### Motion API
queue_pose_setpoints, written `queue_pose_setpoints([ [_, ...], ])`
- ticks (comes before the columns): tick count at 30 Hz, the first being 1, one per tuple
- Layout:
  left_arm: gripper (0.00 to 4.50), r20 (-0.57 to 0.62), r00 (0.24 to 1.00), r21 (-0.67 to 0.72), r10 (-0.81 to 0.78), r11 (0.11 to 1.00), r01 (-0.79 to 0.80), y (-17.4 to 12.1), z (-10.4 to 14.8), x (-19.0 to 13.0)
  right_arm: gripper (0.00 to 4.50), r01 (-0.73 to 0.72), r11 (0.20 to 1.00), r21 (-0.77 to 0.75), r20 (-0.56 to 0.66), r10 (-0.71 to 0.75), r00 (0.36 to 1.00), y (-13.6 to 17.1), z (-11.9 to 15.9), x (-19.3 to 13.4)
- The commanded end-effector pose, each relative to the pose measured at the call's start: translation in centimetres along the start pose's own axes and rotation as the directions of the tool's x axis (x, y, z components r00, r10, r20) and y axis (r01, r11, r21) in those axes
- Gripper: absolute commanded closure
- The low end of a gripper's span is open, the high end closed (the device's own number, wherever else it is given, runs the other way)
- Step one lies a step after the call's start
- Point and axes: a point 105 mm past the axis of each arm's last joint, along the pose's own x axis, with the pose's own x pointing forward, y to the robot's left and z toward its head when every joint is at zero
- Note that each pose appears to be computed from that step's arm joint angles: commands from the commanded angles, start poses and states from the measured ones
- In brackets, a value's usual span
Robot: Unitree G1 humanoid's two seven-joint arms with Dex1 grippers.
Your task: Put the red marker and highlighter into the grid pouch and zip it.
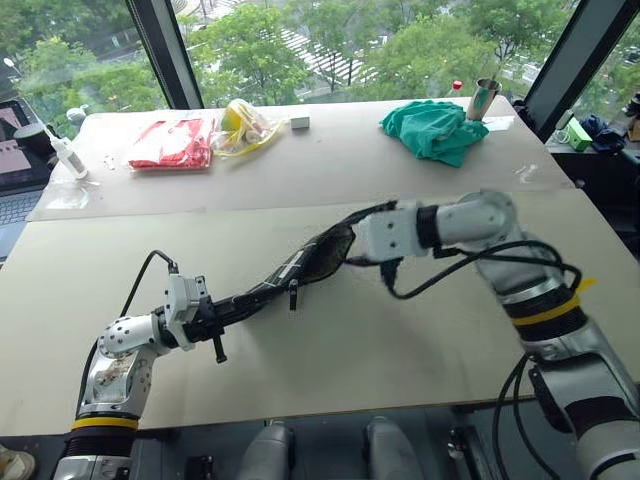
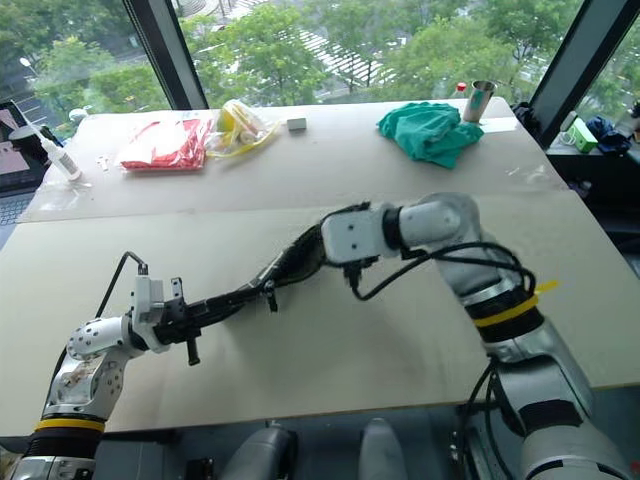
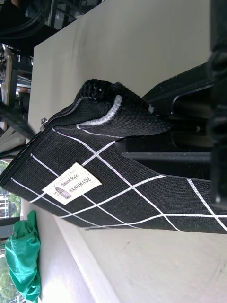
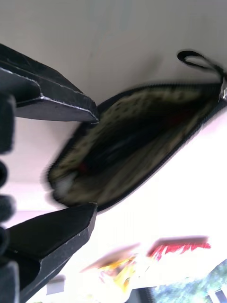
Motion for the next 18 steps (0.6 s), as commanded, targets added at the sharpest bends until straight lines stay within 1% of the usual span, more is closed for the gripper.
queue_pose_setpoints([
  [1,4.50,0.019,1.000,0.040,0.008,0.999,-0.009,0.1,0.8,-0.4,1.53,-0.180,0.940,0.289,0.137,0.145,0.980,3.0,0.9,-4.1],
  [2,4.50,0.019,1.000,0.041,0.010,0.999,-0.010,0.2,0.8,-0.4,1.53,-0.224,0.905,0.363,0.159,0.177,0.971,4.4,0.5,-4.6],
  [4,4.50,0.018,1.000,0.042,0.011,0.999,-0.012,0.2,0.7,-0.5,1.53,-0.247,0.845,0.474,0.172,0.187,0.967,6.1,0.0,-4.6],
  [5,4.50,0.017,1.000,0.042,0.012,0.999,-0.013,0.2,0.7,-0.5,1.53,-0.260,0.790,0.556,0.192,0.182,0.964,7.3,-0.2,-4.2],
  [6,4.50,0.017,1.000,0.043,0.012,0.999,-0.013,0.2,0.7,-0.6,1.53,-0.255,0.739,0.623,0.192,0.171,0.966,8.3,-0.7,-3.5],
  [8,4.50,0.016,1.000,0.042,0.012,0.999,-0.013,0.2,0.7,-0.6,1.53,-0.236,0.662,0.712,0.184,0.148,0.972,9.6,-1.3,-2.5],
  [9,4.50,0.016,1.000,0.042,0.012,0.999,-0.012,0.1,0.7,-0.6,1.53,-0.212,0.616,0.758,0.170,0.128,0.977,10.3,-1.7,-1.5],
  [11,4.50,0.015,1.000,0.042,0.010,0.999,-0.011,0.1,0.8,-0.7,1.53,-0.158,0.556,0.816,0.139,0.077,0.987,10.9,-2.1,0.3],
  [12,4.50,0.015,1.000,0.041,0.010,0.999,-0.010,0.1,0.8,-0.7,1.53,-0.162,0.507,0.846,0.147,0.070,0.987,11.2,-1.8,1.2],
  [15,4.50,0.013,1.000,0.041,0.008,0.999,-0.008,0.1,0.8,-0.7,1.53,-0.189,0.417,0.889,0.178,0.065,0.982,11.8,-0.6,3.3],
  [17,4.50,0.013,1.000,0.042,0.007,0.999,-0.007,0.2,0.8,-0.6,1.53,-0.177,0.426,0.887,0.180,0.033,0.983,11.4,0.7,5.3],
  [18,4.50,0.014,1.000,0.042,0.005,0.999,-0.006,0.3,0.9,-0.6,1.53,-0.211,0.423,0.881,0.219,0.031,0.975,11.2,1.9,5.9],
])
